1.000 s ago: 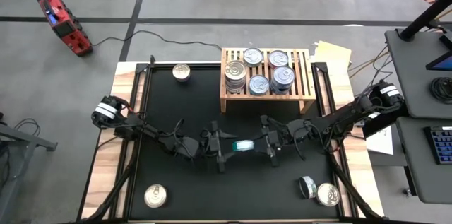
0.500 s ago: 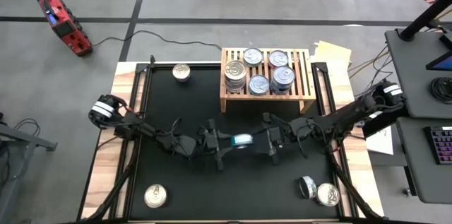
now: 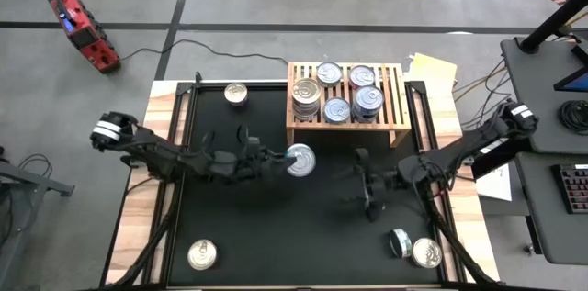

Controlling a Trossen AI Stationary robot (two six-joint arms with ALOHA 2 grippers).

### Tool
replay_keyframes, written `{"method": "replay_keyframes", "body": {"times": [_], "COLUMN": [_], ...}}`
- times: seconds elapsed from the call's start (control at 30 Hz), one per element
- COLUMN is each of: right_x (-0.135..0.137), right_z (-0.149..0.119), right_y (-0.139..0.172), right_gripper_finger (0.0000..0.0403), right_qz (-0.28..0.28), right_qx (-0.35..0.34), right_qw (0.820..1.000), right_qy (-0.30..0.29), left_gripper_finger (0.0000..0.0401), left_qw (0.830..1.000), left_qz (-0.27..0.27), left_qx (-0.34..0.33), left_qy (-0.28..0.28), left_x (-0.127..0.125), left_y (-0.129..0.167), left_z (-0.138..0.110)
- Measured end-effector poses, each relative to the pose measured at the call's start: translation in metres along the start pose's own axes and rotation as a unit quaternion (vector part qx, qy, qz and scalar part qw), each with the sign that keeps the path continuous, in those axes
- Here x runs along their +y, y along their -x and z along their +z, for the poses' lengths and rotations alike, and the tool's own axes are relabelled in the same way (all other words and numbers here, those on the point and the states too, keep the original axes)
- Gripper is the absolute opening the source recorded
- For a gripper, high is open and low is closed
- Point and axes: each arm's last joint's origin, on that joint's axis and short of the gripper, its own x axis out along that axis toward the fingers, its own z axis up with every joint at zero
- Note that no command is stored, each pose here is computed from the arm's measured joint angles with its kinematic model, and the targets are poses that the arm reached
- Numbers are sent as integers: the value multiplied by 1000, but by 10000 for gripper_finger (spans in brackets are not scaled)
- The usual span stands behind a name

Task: Stack canned seafood by type on shelf
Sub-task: Put the green blue tuna can on the shelf

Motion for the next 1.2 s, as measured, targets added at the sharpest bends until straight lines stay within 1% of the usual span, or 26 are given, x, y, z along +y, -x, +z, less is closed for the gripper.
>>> {"method": "replay_keyframes", "body": {"times": [0.07,0.13,0.2,0.27,0.3,0.37,0.53,0.73,0.83,0.97,1.03,1.1,1.13,1.2], "right_x": [7,14,16,18,18,18,17,17,14,13,14,14,14,13], "right_z": [3,3,4,2,2,1,0,-9,-14,-15,-15,-14,-14,-14], "right_y": [-4,-9,-15,-22,-26,-34,-52,-69,-78,-87,-89,-89,-89,-89], "right_gripper_finger": [268,262,257,252,250,246,237,234,238,233,218,191,174,135], "right_qz": [-22,-50,-85,-112,-122,-125,-120,-108,-107,-110,-111,-111,-111,-114], "right_qx": [25,66,112,168,187,211,235,265,278,287,288,287,287,289], "right_qw": [996,981,956,926,914,895,869,842,832,829,828,829,829,829], "right_qy": [85,176,256,319,340,373,418,457,468,468,468,467,467,465], "left_gripper_finger": [116,116,116,116,116,116,116,116,116,116,116,122,139,188], "left_qw": [998,995,991,988,987,986,985,984,984,985,986,986,986,989], "left_qz": [-20,-25,-23,-22,-21,-19,-17,-20,-20,-17,-18,-17,-17,-16], "left_qx": [17,26,30,31,31,31,33,31,33,35,37,37,37,38], "left_qy": [50,94,129,147,154,164,169,172,172,170,165,162,161,142], "left_x": [3,4,5,5,5,5,6,6,6,6,6,6,6,6], "left_y": [1,1,1,0,-1,-3,-4,-4,-4,-4,-4,-4,-4,-4], "left_z": [4,4,3,2,2,0,-2,-1,-1,-2,-2,-2,-2,-3]}}
